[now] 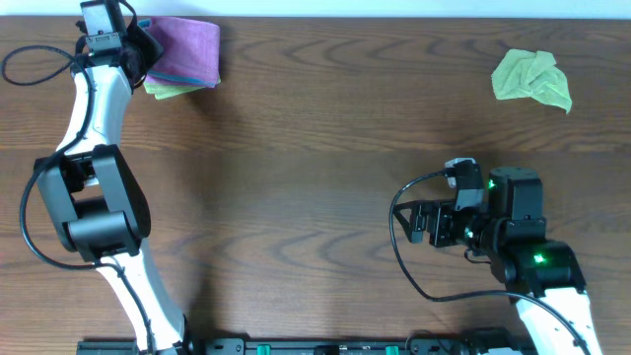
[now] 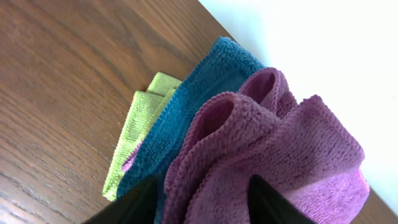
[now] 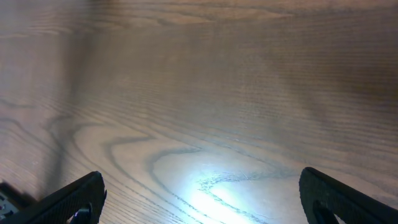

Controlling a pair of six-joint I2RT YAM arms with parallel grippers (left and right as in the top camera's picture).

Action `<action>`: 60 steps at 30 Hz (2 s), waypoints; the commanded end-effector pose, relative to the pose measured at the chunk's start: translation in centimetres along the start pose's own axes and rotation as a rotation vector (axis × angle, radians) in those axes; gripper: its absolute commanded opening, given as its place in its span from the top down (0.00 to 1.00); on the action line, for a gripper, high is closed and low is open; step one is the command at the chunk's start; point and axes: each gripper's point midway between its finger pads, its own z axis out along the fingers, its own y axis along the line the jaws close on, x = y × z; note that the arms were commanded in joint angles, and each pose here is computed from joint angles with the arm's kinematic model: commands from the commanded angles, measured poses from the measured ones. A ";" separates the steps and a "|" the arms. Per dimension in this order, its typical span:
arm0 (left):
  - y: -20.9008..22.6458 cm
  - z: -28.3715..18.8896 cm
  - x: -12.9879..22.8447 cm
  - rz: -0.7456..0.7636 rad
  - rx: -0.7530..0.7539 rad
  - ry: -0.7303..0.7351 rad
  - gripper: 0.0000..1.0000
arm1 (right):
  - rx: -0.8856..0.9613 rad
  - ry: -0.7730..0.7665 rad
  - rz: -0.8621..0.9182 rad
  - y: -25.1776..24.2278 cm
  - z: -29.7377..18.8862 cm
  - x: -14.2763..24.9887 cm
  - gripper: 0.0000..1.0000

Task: Fold the cloth
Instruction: 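Carry the purple cloth with the left gripper onto the blue cloth stack, then open the left gripper and pull it back from the stack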

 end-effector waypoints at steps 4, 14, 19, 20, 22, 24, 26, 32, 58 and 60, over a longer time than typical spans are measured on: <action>0.1 -0.5 -1.5 0.020 -0.015 -0.040 0.33 | -0.002 0.003 0.019 -0.2 0.0 0.2 0.01; 2.0 -0.7 -2.1 0.024 -0.058 -0.040 0.18 | -0.002 0.003 0.019 -0.2 0.0 0.2 0.01; 2.6 -2.1 -2.9 0.022 -0.067 -0.046 0.18 | -0.002 0.003 0.019 -0.2 0.0 0.2 0.01; 2.3 -2.5 -3.2 0.034 -0.061 -0.054 0.17 | -0.002 0.003 0.019 -0.2 0.0 0.2 0.01; 1.8 -3.5 -3.8 0.056 -0.051 -0.071 0.17 | -0.002 0.003 0.020 -0.2 0.0 0.1 0.01; 1.3 -4.8 -4.3 0.059 -0.042 -0.084 0.16 | -0.002 0.003 0.020 -0.2 0.0 0.1 0.01; 0.8 -6.1 -4.7 0.060 -0.037 -0.094 0.15 | -0.002 0.003 0.019 -0.2 0.0 0.2 0.01; 0.2 -9.4 -5.1 0.063 -0.034 -0.097 0.14 | -0.002 0.003 0.019 -0.2 0.0 0.2 0.01; -6.4 -13.9 6.1 0.184 0.293 0.362 0.05 | -0.002 0.003 0.019 -0.2 0.0 0.2 0.01; -6.2 -14.0 6.4 0.204 0.292 0.375 0.05 | -0.002 0.003 0.020 -0.2 0.0 0.2 0.01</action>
